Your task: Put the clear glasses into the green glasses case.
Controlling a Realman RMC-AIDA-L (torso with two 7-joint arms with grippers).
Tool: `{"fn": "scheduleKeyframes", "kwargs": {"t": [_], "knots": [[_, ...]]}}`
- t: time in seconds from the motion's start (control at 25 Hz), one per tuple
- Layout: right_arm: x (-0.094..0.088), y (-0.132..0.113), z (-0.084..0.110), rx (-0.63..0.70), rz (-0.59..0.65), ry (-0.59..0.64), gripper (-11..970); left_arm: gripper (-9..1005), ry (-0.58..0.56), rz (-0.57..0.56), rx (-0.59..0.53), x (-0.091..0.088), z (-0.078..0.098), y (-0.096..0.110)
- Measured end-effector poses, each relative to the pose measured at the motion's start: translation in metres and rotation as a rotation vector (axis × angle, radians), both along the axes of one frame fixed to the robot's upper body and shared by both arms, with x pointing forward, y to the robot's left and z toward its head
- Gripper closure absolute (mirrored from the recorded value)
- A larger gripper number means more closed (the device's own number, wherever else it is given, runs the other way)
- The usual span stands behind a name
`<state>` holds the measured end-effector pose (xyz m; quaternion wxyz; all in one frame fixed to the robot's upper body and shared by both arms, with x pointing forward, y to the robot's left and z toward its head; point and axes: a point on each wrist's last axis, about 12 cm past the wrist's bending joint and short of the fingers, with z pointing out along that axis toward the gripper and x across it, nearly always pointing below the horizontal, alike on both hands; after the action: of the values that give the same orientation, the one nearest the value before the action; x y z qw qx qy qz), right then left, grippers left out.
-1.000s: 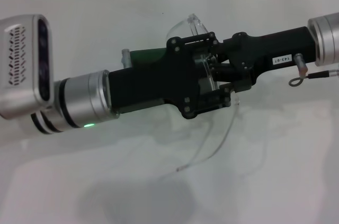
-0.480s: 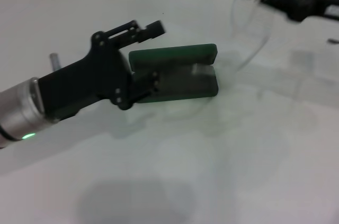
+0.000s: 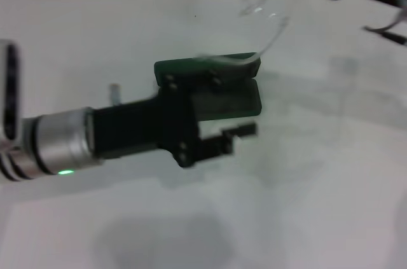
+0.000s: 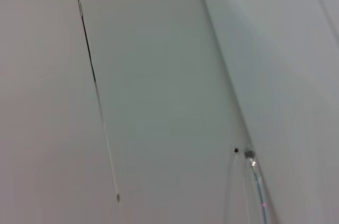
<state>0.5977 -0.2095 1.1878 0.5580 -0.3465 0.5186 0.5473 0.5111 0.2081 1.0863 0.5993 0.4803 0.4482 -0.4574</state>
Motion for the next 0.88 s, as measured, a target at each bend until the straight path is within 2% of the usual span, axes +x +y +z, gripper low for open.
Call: {"fn": "scheduleKeyframes", "kwargs": {"t": [0.16, 0.2, 0.32, 0.52, 0.88], "knots": [[0.005, 0.029, -0.007, -0.034, 0.061, 0.047, 850, 436, -0.005, -0.067, 0.005, 0.003, 0.004, -0.015], [0.005, 0.029, -0.007, -0.034, 0.061, 0.047, 850, 436, -0.007, -0.071, 0.003, 0.004, 0.004, -0.016], [0.008, 0.053, -0.018, -0.093, 0.097, 0.098, 850, 436, -0.013, -0.064, -0.002, 0.005, 0.006, -0.016], [0.004, 0.061, -0.027, -0.137, 0.117, 0.115, 850, 436, -0.021, 0.015, -0.015, 0.010, 0.005, -0.012], [0.007, 0.057, -0.032, -0.241, 0.098, 0.080, 850, 437, -0.024, 0.037, -0.015, 0.012, 0.005, -0.008]]}}
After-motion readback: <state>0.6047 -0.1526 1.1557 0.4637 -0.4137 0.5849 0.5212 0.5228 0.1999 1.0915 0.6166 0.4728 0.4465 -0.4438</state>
